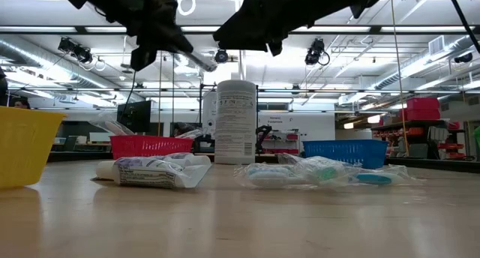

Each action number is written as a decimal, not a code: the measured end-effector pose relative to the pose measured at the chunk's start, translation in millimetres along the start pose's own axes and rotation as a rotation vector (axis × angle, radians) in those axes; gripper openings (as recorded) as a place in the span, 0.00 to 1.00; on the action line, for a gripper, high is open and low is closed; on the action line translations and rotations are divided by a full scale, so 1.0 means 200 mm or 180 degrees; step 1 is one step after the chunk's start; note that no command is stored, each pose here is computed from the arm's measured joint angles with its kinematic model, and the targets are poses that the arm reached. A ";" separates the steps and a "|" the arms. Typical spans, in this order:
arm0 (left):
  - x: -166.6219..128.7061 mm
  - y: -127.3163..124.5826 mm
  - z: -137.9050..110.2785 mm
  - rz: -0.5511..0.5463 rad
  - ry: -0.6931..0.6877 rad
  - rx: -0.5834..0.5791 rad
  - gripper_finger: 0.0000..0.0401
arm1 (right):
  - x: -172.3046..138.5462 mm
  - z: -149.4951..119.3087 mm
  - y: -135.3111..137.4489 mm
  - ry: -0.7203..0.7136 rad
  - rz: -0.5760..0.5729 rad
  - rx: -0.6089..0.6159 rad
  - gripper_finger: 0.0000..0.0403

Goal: Pick & Place Travel size toiletries
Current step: Put the silver nail clipper into the blue basket

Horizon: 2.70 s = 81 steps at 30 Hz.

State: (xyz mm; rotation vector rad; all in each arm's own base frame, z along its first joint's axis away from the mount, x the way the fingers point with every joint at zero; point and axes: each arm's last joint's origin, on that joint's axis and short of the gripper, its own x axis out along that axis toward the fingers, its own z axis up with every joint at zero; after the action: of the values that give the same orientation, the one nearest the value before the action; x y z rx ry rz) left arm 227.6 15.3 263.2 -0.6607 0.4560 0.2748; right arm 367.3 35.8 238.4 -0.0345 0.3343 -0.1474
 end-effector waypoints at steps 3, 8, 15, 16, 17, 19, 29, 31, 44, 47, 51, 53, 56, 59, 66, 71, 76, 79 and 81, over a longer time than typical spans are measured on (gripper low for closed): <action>0.00 -0.01 0.01 -0.0084 -0.0041 -0.0006 0.05 | 0.00 0.00 -0.02 0.0000 -0.0019 0.0113 0.46; 0.00 -0.01 0.01 -0.0177 0.0014 -0.0023 0.04 | 0.01 0.00 -0.05 0.0002 -0.0072 0.0134 0.60; 0.00 -0.03 0.02 -0.0341 -0.0046 -0.0059 0.06 | 0.02 0.01 -0.07 -0.0059 0.0182 0.0287 0.68; 0.00 -0.03 0.02 -0.0339 -0.0047 -0.0059 0.05 | 0.02 0.01 -0.07 -0.0069 0.0201 0.0288 0.68; 0.00 -0.03 0.02 -0.0335 -0.0047 -0.0057 0.05 | 0.02 0.01 -0.07 -0.0070 0.0195 0.0281 0.67; 0.00 -0.03 0.02 -0.0335 -0.0050 -0.0047 0.04 | 0.02 0.01 -0.07 -0.0072 0.0159 0.0268 0.66; 0.00 -0.03 0.02 -0.0339 -0.0036 -0.0040 0.05 | 0.08 -0.03 -0.11 -0.0074 0.0147 0.0294 0.62; 0.02 -0.03 0.02 -0.0323 -0.0012 -0.0036 0.04 | 0.09 -0.04 -0.10 -0.0080 0.0154 0.0295 0.63; 0.05 -0.03 0.01 -0.0352 0.0053 -0.0060 0.04 | 0.09 -0.03 -0.10 -0.0105 0.0161 0.0295 0.47; 0.05 -0.03 0.01 -0.0376 0.0024 -0.0060 0.05 | 0.09 -0.04 -0.10 -0.0095 0.0260 0.0285 0.40; 0.05 -0.04 0.02 -0.0404 0.0013 -0.0054 0.07 | 0.09 -0.04 -0.09 -0.0073 0.0380 0.0279 0.34; 0.05 -0.04 0.02 -0.0406 0.0014 -0.0054 0.06 | 0.09 -0.04 -0.09 -0.0073 0.0367 0.0279 0.32; 0.05 -0.04 0.02 -0.0409 0.0016 -0.0053 0.04 | 0.09 -0.04 -0.09 -0.0071 0.0365 0.0279 0.29; 0.05 -0.04 0.02 -0.0416 0.0022 -0.0052 0.05 | 0.09 -0.04 -0.09 -0.0051 0.0366 0.0276 0.24; 0.05 -0.04 0.01 -0.0453 0.0048 -0.0026 0.07 | 0.09 -0.04 -0.09 -0.0047 0.0385 0.0275 0.15; 0.05 -0.04 0.01 -0.0455 0.0043 0.0009 0.05 | 0.09 -0.04 -0.09 -0.0038 0.0389 0.0275 0.15; 0.05 -0.04 0.02 -0.0463 0.0012 0.0004 0.13 | 0.09 -0.05 -0.09 -0.0020 0.0386 0.0271 0.14; 0.05 -0.04 0.02 -0.0456 -0.0006 0.0003 0.20 | 0.09 -0.05 -0.09 0.0003 0.0386 0.0268 0.13; 0.05 -0.04 0.02 -0.0452 -0.0005 0.0015 0.25 | 0.09 -0.05 -0.09 -0.0007 0.0386 0.0269 0.12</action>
State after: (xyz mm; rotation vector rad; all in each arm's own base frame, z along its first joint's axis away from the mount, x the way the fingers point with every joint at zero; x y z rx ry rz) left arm 241.0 12.9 265.2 -0.6847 0.4060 0.1399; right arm 378.7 14.8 224.4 0.0693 0.3268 -0.0412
